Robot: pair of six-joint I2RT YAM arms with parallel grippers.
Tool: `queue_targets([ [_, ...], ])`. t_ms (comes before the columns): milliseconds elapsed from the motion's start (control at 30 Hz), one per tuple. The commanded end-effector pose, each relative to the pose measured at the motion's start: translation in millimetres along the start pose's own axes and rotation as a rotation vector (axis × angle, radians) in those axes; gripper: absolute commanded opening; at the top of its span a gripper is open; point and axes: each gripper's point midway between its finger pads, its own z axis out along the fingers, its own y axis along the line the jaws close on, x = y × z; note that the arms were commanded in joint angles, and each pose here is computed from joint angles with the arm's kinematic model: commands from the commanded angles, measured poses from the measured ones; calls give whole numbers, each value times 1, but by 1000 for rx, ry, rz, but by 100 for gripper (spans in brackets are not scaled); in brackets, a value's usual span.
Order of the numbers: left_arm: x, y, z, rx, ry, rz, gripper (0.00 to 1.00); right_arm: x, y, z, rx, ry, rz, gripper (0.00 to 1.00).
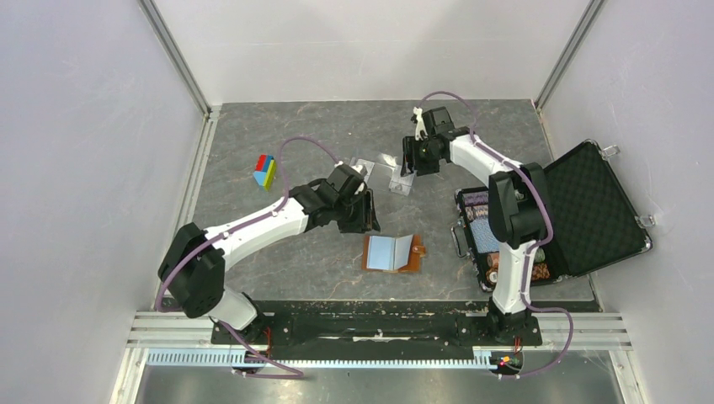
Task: Put the credit cards into the card holder
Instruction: Move the storage box to the center of the board.
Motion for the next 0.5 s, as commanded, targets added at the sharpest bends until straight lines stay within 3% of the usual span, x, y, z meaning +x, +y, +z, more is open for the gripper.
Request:
queue_targets([
  [0, -5, 5, -10, -8, -42, 21, 53, -6, 6, 9, -8, 32, -38, 51],
  [467, -30, 12, -24, -28, -94, -16, 54, 57, 62, 15, -65, 165, -206, 21],
])
